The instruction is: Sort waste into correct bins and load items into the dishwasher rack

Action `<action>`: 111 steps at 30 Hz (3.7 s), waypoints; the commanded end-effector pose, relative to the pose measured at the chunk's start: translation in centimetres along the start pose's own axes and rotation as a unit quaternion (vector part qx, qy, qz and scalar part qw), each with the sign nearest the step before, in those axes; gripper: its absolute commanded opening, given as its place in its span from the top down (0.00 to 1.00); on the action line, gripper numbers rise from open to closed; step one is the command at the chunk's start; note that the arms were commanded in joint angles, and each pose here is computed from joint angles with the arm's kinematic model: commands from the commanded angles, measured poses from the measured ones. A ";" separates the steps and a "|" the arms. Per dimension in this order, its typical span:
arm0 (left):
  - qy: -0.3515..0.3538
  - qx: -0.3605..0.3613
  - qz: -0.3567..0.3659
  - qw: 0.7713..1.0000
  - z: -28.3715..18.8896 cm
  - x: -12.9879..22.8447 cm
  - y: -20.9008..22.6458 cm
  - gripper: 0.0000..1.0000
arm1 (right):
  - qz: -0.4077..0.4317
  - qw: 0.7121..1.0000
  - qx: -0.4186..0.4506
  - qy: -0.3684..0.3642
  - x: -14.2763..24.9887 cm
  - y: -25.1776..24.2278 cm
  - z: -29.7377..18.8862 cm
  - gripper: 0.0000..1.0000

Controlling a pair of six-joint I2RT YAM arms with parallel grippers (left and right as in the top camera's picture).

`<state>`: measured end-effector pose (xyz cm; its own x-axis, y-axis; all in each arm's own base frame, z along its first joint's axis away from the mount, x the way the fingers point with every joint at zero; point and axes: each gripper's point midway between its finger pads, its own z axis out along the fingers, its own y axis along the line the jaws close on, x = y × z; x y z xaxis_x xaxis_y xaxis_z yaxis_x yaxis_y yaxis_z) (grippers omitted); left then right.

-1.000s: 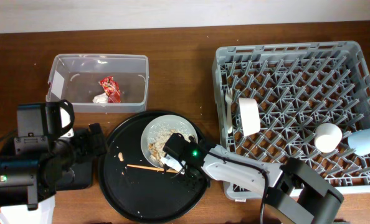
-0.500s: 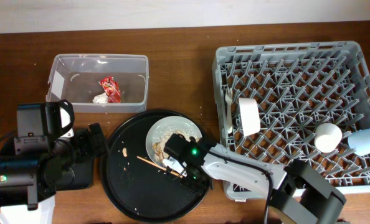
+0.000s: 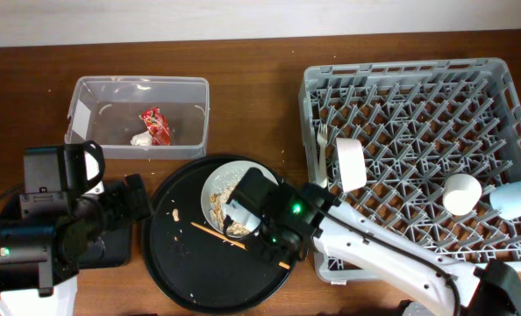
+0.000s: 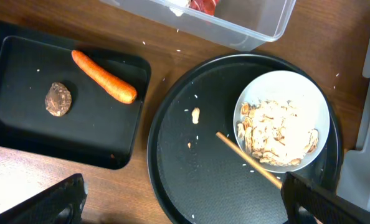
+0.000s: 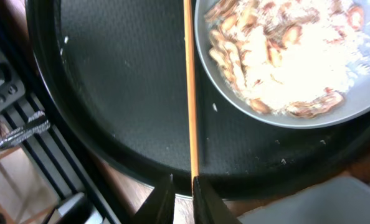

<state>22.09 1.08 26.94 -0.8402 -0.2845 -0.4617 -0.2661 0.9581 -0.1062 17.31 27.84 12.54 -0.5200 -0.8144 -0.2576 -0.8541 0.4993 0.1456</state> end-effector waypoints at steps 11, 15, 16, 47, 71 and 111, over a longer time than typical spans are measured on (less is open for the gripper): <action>-0.009 -0.003 0.004 1.000 -0.4 -0.3 0.2 0.01 | -0.116 0.983 0.003 0.144 5.4 1.8 11.8 0.55; -0.009 -0.003 0.004 1.000 -0.4 -0.3 0.2 0.01 | -0.118 0.984 0.006 0.137 3.1 2.3 9.2 0.59; -0.009 -0.003 0.004 1.000 -0.4 -0.3 0.2 0.01 | -0.119 0.984 0.009 0.131 2.8 2.2 9.2 0.59; -0.009 -0.003 0.004 1.000 -0.4 -0.3 0.2 0.01 | 0.393 0.896 0.191 -0.082 -1.8 -17.1 -9.3 0.91; -0.031 0.125 0.007 0.992 0.9 -2.9 -4.8 0.01 | 0.364 0.845 0.191 -0.342 -0.8 -13.9 -27.2 0.02; 0.198 -0.044 0.379 0.903 23.8 16.8 -20.9 0.99 | 0.540 0.773 0.236 -0.235 9.8 -18.5 -26.3 0.02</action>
<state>25.44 -23.39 0.93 -0.8865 0.4611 -0.0385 0.4462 0.8740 0.1924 27.70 3.03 32.05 -0.7811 0.2838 -0.5562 0.2256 0.9588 0.1724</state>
